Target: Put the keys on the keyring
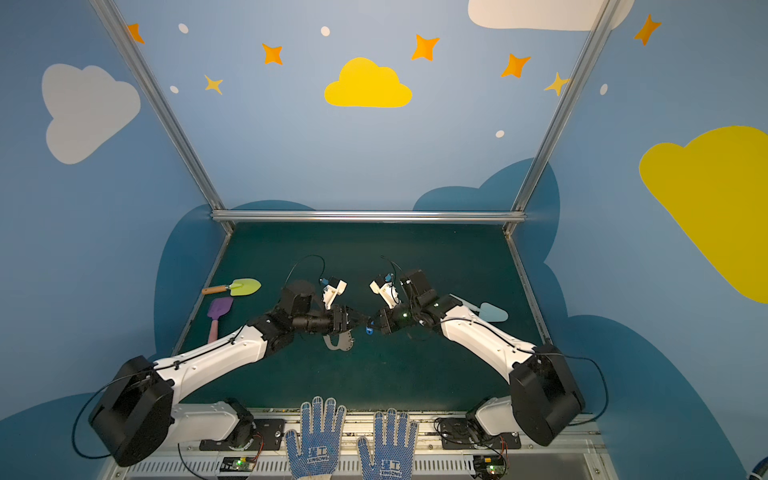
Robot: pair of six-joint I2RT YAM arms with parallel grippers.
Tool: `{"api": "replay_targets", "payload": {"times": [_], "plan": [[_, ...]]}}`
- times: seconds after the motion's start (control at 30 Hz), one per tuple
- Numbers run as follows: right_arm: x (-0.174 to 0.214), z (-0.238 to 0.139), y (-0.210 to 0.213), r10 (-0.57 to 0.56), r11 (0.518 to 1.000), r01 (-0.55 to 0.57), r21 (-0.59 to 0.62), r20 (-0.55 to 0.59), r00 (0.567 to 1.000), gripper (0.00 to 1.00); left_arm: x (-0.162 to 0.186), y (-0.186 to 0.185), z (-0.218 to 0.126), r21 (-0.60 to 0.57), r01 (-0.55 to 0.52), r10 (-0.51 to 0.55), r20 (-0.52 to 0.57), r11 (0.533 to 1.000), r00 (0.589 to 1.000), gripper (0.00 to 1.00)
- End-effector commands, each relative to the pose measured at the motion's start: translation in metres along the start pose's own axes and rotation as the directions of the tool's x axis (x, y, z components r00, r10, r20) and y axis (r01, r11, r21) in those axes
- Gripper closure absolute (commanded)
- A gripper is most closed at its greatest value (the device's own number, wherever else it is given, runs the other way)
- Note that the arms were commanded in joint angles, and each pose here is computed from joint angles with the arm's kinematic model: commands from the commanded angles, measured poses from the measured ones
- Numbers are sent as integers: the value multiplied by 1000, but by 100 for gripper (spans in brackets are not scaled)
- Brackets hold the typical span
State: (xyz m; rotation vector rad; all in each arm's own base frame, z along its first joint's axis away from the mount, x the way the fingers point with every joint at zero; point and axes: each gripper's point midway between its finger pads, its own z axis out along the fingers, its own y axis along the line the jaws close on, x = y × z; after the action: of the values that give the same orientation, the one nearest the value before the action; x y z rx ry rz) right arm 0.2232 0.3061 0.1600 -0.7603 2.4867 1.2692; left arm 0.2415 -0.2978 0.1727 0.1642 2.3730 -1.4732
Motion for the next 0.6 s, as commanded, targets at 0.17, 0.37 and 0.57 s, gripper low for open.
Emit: {"api": "replay_targets", "payload": {"times": [0.17,0.37,0.57], "plan": [[36,9,9,310,932,-356,-71,-353,883,100,8,10,6,-11,-48,48,-15,999,999,49],[50,19,-23,334,938,-346,37,-367,868,100,6,24,4,-75,-35,35,7,997,999,49],[78,41,-87,444,894,-368,258,-379,812,89,6,29,7,-94,-12,12,-3,996,1000,48]]}}
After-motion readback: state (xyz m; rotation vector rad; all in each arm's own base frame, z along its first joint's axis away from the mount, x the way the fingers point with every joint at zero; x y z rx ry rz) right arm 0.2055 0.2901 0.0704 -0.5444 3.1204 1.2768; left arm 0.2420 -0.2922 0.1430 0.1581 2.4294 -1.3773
